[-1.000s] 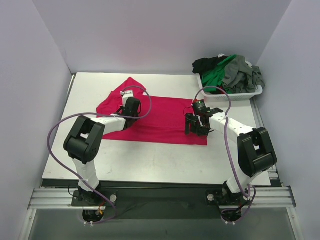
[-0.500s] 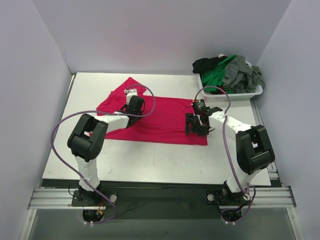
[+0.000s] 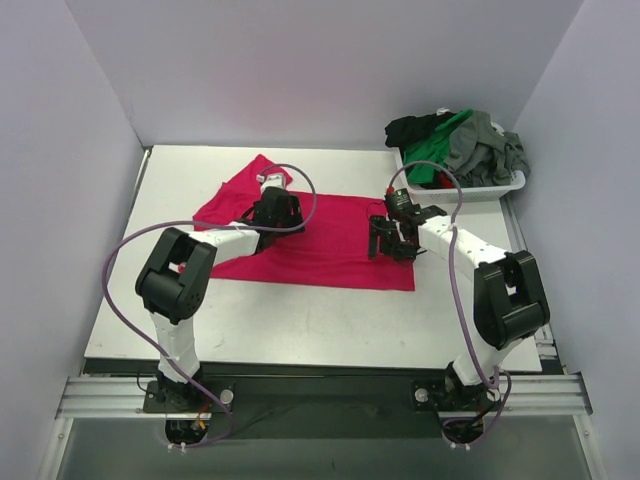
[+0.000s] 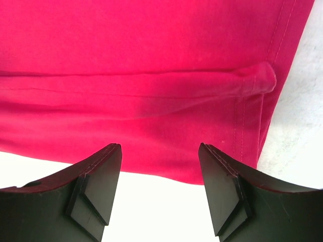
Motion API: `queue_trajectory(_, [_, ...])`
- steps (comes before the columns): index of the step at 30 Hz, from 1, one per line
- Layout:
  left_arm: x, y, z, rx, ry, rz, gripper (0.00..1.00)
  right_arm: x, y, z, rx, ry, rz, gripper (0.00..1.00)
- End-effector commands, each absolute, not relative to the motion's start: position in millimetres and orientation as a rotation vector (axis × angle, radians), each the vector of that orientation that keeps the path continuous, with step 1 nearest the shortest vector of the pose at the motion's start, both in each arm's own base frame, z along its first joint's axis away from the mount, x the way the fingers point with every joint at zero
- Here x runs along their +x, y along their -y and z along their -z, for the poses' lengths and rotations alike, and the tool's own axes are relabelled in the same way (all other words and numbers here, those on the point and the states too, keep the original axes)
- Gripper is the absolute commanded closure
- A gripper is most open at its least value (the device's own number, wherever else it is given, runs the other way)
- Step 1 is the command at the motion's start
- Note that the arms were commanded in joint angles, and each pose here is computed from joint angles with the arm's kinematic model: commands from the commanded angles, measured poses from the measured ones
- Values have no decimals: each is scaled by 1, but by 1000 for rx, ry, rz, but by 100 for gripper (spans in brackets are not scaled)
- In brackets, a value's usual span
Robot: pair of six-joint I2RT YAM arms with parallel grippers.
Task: Fold and stack the t-shirts
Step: Fold the flattened tshirt in 1/3 of the way
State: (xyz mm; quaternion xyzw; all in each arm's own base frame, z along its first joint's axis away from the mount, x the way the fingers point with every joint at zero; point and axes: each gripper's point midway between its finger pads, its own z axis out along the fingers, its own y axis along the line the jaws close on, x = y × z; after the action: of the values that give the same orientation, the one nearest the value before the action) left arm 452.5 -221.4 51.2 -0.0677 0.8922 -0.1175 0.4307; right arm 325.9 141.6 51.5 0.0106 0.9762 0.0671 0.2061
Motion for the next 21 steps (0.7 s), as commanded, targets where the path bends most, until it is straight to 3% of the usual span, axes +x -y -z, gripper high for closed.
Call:
queue_trajectory(1, [461,249,-91,-131,-2132,479,22,333,-145,-75,12,-2679,-184,36])
queue_trajectory(8, [464,205,-118,-222,-2052,491,18,357,-168,-80,-56,-2644,-254,36])
queue_trajectory(21, [467,135,-59,-467,-2132,437,16,388,-185,-42,-67,-2705,-294,36])
